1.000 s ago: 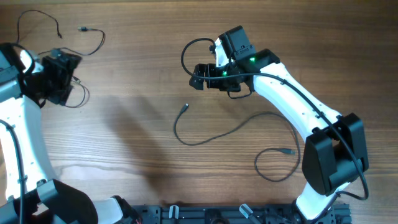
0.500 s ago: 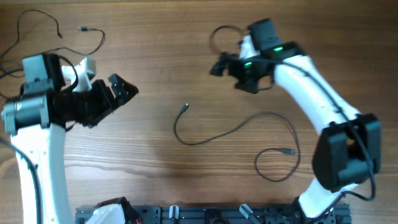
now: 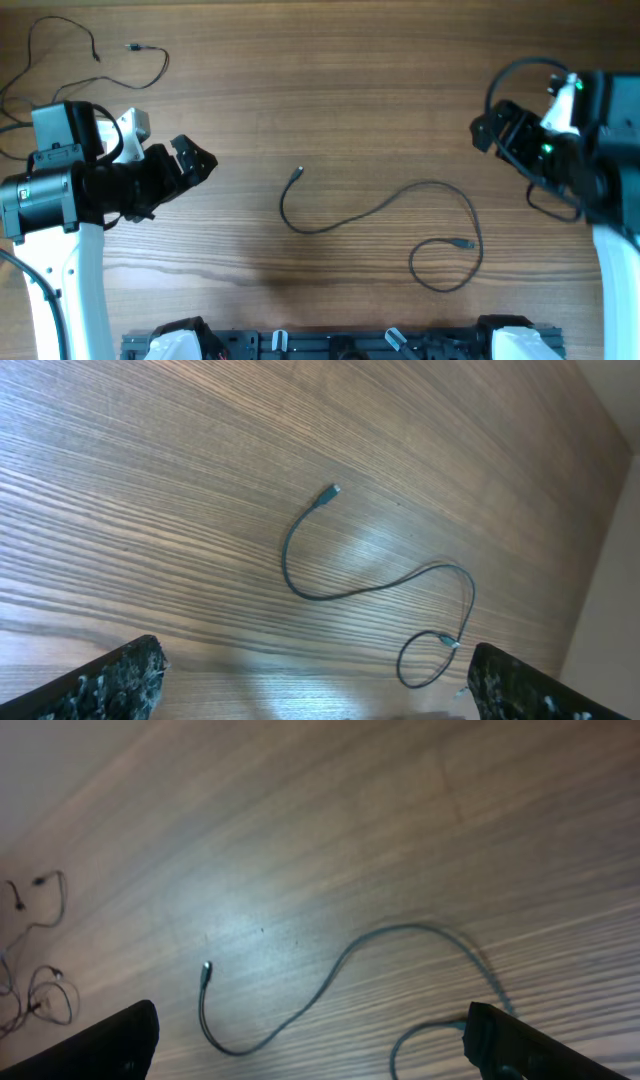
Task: Untangle cables
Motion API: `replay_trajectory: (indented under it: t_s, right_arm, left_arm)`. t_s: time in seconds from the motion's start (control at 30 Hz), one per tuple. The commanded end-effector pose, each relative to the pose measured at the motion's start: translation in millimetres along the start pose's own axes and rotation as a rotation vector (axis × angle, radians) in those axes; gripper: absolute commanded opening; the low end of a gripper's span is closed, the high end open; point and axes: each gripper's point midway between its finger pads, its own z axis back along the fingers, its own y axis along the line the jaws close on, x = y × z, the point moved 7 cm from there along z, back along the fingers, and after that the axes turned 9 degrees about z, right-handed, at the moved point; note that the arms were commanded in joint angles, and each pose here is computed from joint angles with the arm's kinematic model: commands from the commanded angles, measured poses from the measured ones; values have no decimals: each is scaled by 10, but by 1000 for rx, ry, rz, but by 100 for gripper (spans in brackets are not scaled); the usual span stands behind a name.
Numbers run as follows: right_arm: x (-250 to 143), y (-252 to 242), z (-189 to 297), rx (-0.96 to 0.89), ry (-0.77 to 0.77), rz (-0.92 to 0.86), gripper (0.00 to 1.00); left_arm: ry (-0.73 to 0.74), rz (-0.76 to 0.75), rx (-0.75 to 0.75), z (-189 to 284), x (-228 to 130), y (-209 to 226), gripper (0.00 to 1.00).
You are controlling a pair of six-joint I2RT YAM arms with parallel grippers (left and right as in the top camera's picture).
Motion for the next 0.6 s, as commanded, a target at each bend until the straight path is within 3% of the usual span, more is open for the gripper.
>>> replay_trajectory:
  t_s: [0.0, 0.3, 0.57]
  right_arm:
    - [-125, -40, 221, -43, -50, -16, 100]
    - [-152, -24, 100, -27, 29, -139, 100]
    - [-279, -126, -310, -139, 296, -236, 100]
  left_arm:
    - [-9, -26, 14, -3, 16, 9, 100]
    - [-9, -25, 14, -1, 15, 10, 100]
    - [-9, -25, 14, -1, 15, 10, 100]
